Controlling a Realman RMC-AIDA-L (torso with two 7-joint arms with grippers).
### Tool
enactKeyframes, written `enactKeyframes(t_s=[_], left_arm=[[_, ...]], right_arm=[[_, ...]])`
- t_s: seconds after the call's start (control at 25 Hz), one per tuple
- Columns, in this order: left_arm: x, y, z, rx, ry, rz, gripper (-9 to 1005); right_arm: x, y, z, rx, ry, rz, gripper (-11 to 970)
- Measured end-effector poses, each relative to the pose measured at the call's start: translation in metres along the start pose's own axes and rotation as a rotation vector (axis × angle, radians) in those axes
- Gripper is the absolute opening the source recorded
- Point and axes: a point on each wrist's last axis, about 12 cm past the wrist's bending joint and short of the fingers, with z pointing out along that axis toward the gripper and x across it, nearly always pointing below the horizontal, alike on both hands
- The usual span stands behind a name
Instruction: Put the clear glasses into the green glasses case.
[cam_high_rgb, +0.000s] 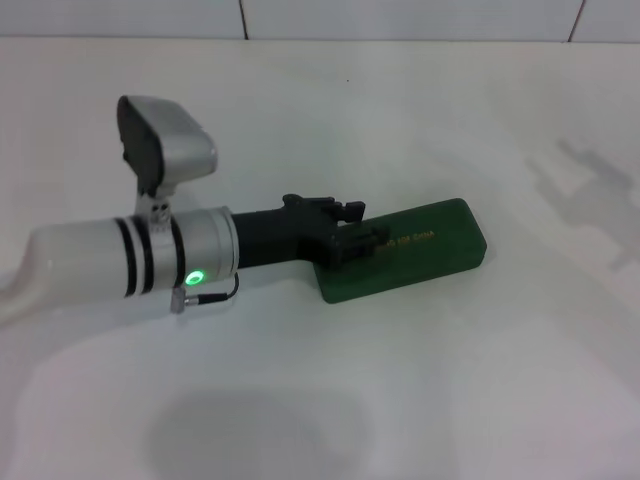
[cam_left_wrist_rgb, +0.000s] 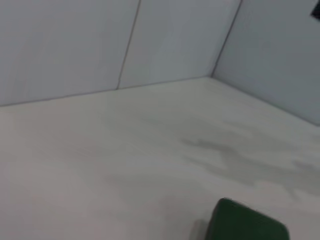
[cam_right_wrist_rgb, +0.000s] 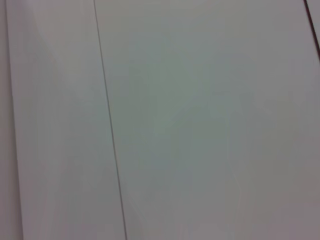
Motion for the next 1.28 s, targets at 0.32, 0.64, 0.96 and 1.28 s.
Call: enactKeyframes(t_s=[0.32, 0.64, 0.96, 1.28], left_arm=[[-0.005, -0.015, -0.038, 0.066, -0.372, 0.062, 490], [-0.011, -0.020, -0.094, 0.203, -0.455, 0.216, 504], [0.003, -0.017, -0.108, 0.210, -0.369, 0.255, 633], [0.014, -0.023, -0.109, 0.186, -0.376, 0.292, 810]], right_arm=[[0.002, 0.007, 0.009, -0.067, 0.021, -0.007, 614], [-0.006, 0.027, 0.047, -0.405, 0.170, -0.068, 620], [0.005, 0.068, 0.084, -0.759, 0.363, -0.089, 626], [0.008, 0.071, 0.090, -0.771, 0.383, -0.131, 859]])
